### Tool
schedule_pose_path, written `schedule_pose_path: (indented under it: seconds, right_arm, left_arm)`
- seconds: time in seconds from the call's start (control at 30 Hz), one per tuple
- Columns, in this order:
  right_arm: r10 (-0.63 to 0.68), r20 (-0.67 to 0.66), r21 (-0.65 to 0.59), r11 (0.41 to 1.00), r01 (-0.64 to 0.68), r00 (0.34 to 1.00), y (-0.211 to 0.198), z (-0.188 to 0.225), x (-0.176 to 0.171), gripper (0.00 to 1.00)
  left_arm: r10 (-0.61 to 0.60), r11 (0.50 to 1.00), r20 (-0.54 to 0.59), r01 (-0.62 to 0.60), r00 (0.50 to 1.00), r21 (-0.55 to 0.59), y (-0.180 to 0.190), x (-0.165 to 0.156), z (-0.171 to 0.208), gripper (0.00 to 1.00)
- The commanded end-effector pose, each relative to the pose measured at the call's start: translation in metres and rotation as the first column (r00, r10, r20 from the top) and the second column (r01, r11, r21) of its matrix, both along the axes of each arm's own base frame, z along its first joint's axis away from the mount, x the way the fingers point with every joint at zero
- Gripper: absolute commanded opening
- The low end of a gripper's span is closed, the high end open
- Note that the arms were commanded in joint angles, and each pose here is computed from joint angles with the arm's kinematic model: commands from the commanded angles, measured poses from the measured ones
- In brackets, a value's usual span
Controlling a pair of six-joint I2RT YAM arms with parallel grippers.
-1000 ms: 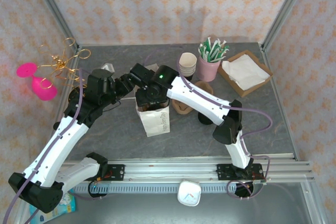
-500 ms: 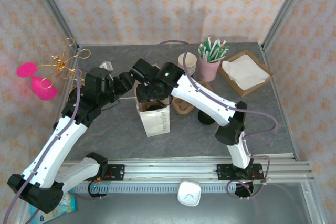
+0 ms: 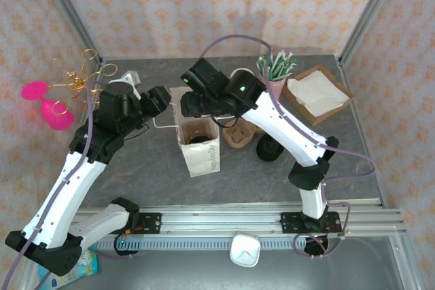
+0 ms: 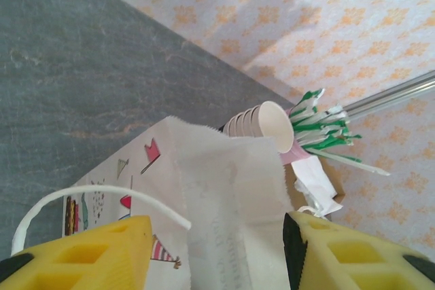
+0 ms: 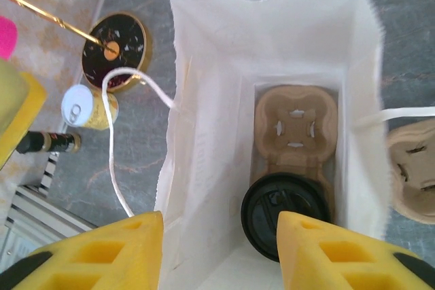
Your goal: Pack the takeout coffee
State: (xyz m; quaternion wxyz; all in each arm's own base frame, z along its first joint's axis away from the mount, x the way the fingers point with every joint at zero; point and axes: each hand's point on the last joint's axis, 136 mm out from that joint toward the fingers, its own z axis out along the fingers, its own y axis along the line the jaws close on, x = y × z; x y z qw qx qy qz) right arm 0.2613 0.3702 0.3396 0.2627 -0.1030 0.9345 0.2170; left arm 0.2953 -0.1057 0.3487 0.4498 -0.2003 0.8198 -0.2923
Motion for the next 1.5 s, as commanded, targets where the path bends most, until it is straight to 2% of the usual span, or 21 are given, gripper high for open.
schedule_pose_path:
  seconds: [0.0, 0.2, 0.43, 0.67, 0.77, 0.83, 0.9, 0.97, 1.1, 1.37, 1.47]
  right_arm:
    - [-0.042, 0.092, 0.094, 0.995, 0.034, 0.995, -0.021, 0.045, 0.009, 0.47]
    - [-0.125, 0.156, 0.206, 0.974, 0.091, 0.980, -0.054, 0.076, 0.026, 0.47]
    - [-0.296, 0.170, 0.258, 0.934, 0.248, 0.940, -0.127, 0.077, 0.069, 0.48]
    - [-0.515, 0.190, 0.113, 0.857, 0.502, 0.836, -0.224, 0.035, 0.120, 0.50]
    - [-0.567, 0.177, 0.070, 0.822, 0.565, 0.804, -0.255, 0.013, 0.135, 0.51]
    - [-0.579, 0.182, 0.048, 0.813, 0.581, 0.795, -0.265, 0.005, 0.142, 0.58]
    - [-0.607, 0.161, 0.036, 0.791, 0.610, 0.778, -0.281, -0.010, 0.150, 0.60]
    - [-0.622, 0.119, 0.046, 0.782, 0.621, 0.774, -0.291, -0.024, 0.159, 0.60]
    - [-0.611, 0.097, 0.069, 0.792, 0.607, 0.786, -0.287, -0.038, 0.171, 0.58]
    - [-0.615, 0.071, 0.065, 0.789, 0.612, 0.785, -0.288, -0.055, 0.187, 0.42]
    - [-0.621, 0.071, 0.037, 0.784, 0.620, 0.781, -0.291, -0.059, 0.187, 0.33]
  left_arm:
    - [0.006, 0.997, 0.053, -0.009, 0.999, 0.075, 0.010, -0.003, 0.018, 0.55]
    - [-0.027, 0.993, 0.104, 0.015, 0.994, 0.115, 0.008, 0.001, 0.034, 0.57]
    - [-0.129, 0.979, 0.157, 0.100, 0.979, 0.177, -0.016, 0.007, 0.053, 0.60]
    - [-0.226, 0.957, 0.189, 0.183, 0.956, 0.223, -0.054, 0.016, 0.062, 0.62]
    - [-0.262, 0.949, 0.205, 0.213, 0.943, 0.232, -0.068, 0.021, 0.063, 0.62]
    - [-0.272, 0.946, 0.205, 0.222, 0.940, 0.236, -0.073, 0.025, 0.062, 0.63]
    - [-0.287, 0.941, 0.203, 0.237, 0.936, 0.241, -0.079, 0.029, 0.060, 0.63]
    - [-0.289, 0.939, 0.201, 0.237, 0.936, 0.248, -0.081, 0.033, 0.058, 0.63]
    - [-0.292, 0.937, 0.203, 0.236, 0.935, 0.258, -0.083, 0.037, 0.056, 0.64]
    - [-0.294, 0.935, 0.200, 0.239, 0.935, 0.262, -0.085, 0.040, 0.051, 0.65]
    - [-0.296, 0.934, 0.195, 0.241, 0.935, 0.262, -0.085, 0.040, 0.049, 0.66]
